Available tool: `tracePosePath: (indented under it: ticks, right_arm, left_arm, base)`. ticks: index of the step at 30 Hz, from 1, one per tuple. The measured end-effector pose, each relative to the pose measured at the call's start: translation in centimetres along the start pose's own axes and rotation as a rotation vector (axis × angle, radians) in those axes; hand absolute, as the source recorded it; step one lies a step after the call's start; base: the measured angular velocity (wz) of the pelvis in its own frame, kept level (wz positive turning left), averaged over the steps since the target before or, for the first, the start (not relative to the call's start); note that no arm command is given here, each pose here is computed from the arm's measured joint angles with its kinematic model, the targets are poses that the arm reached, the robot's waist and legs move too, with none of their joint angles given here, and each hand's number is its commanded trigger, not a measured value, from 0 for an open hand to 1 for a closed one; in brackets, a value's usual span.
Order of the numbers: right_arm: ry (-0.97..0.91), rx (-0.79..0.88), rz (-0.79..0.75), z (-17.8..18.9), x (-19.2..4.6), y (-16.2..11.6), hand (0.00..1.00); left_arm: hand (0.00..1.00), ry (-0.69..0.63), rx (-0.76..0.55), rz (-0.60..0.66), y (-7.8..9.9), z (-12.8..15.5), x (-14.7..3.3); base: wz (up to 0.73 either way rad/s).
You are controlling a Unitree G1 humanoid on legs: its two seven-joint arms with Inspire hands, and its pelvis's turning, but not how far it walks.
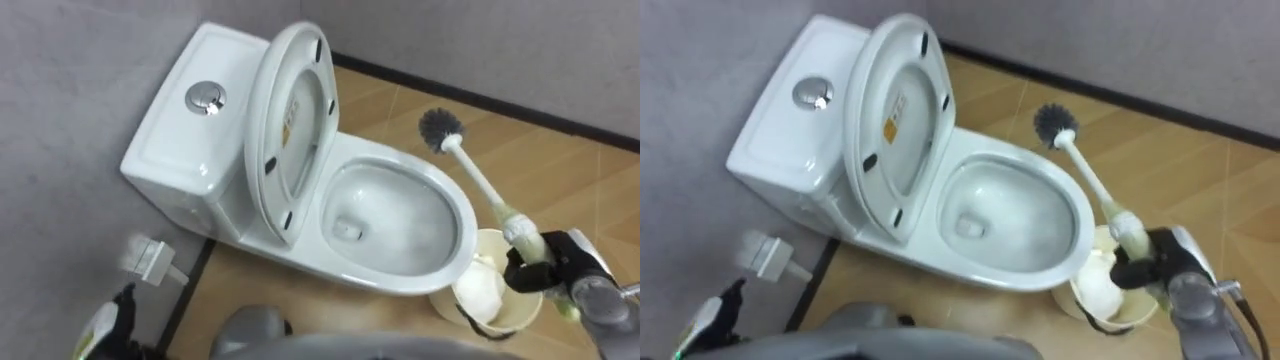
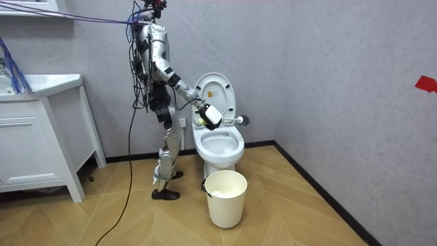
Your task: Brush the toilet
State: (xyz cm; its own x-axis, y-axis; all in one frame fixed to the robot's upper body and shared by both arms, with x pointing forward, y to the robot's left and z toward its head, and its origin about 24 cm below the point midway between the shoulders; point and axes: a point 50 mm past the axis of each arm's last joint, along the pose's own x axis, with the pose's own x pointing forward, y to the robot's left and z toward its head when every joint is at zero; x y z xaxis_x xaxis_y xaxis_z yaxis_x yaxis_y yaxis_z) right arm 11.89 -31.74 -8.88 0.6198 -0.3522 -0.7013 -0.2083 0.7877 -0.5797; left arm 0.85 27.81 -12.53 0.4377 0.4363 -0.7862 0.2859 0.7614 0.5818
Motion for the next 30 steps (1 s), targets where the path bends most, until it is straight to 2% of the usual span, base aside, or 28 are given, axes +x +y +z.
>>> tracePosePath:
  ticks: [5,8,12,17,22,23,24,25,30]
  right_arm:
    - [0.000,0.081,-0.055,0.2,0.0,0.4,1.00]
    - [0.008,0.139,-0.080,0.1,-0.1,0.8,1.00]
    - [0.085,0.252,-0.104,-1.9,-0.7,2.6,1.00]
    - [0.247,0.337,-0.102,-5.0,-1.6,5.0,1.00]
    - [0.414,0.390,-0.119,-8.0,-3.0,6.9,1.00]
    - [0.428,0.397,-0.117,-8.2,-3.1,7.1,0.93]
    - [0.449,0.399,-0.111,-8.6,-3.4,7.4,0.05]
    - [0.464,0.395,-0.103,-8.8,-3.5,7.7,0.00]
    - [0.509,0.394,-0.080,-9.6,-4.0,8.4,0.00]
  left_arm:
    - [0.00,0.122,-0.075,-0.055,-1.4,-2.2,-0.5]
    - [0.00,0.197,-0.181,-0.071,-2.0,-3.1,-0.7]
    - [0.00,0.257,-0.247,-0.076,-2.6,-3.5,-0.7]
    - [0.00,0.287,-0.280,-0.076,-2.6,-2.9,0.1]
    - [0.00,0.242,-0.295,-0.065,-2.2,-1.2,1.0]
    - [0.00,0.239,-0.296,-0.064,-2.1,-1.0,1.0]
    - [0.00,0.223,-0.300,-0.059,-1.9,-0.4,1.4]
    - [0.00,0.220,-0.298,-0.060,-1.9,-0.3,1.4]
    - [0.00,0.211,-0.302,-0.062,-1.9,0.3,1.8]
  base:
    - [0.02]
    - [-0.06]
    - [-0.02]
    - [-0.31]
    - [-0.21]
    - [-0.30]
    - [-0.23]
    - [-0.21]
    - [-0.24]
